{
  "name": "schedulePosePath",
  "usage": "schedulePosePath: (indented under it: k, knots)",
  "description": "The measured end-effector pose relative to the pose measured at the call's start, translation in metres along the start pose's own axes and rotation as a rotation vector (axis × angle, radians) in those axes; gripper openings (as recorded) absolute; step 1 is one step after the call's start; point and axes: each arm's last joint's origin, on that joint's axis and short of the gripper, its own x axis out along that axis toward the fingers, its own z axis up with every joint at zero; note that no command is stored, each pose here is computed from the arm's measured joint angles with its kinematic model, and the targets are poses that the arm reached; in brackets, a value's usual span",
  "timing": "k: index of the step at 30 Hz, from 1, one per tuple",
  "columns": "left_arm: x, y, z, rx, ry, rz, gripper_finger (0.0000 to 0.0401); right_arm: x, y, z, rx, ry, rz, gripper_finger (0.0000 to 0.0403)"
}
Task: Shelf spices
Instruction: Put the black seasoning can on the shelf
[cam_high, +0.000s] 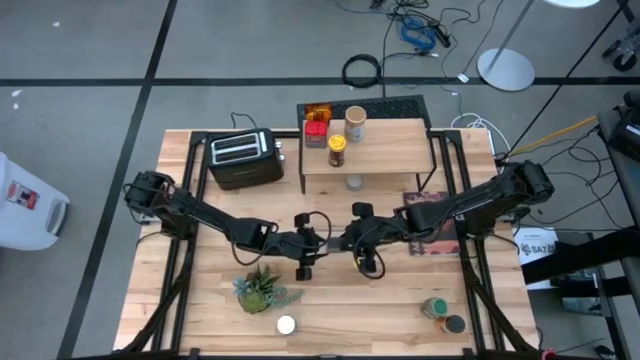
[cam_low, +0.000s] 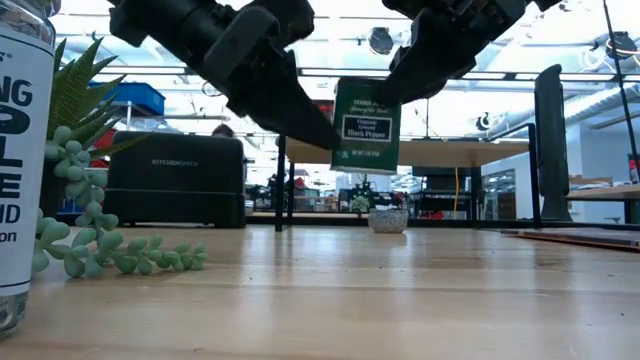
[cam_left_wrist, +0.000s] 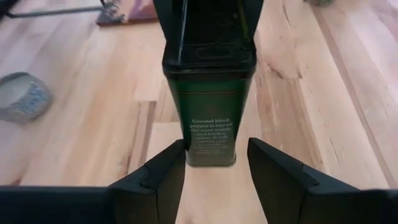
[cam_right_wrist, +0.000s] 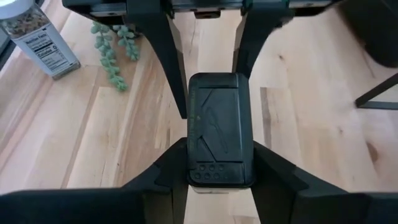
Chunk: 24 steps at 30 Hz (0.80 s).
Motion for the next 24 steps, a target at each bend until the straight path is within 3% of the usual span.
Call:
schedulePosePath:
  k: [10, 24]
  knots:
    - [-0.023, 0.000, 0.017, 0.021, -0.084, 0.048, 0.0181, -0.025, -0.005, 0.003, -0.004, -0.003, -0.036, 0.0125]
    - [-0.021, 0.001, 0.004, 0.009, -0.040, 0.068, 0.0181, -0.083, -0.022, 0.009, 0.023, -0.073, -0.064, 0.0125]
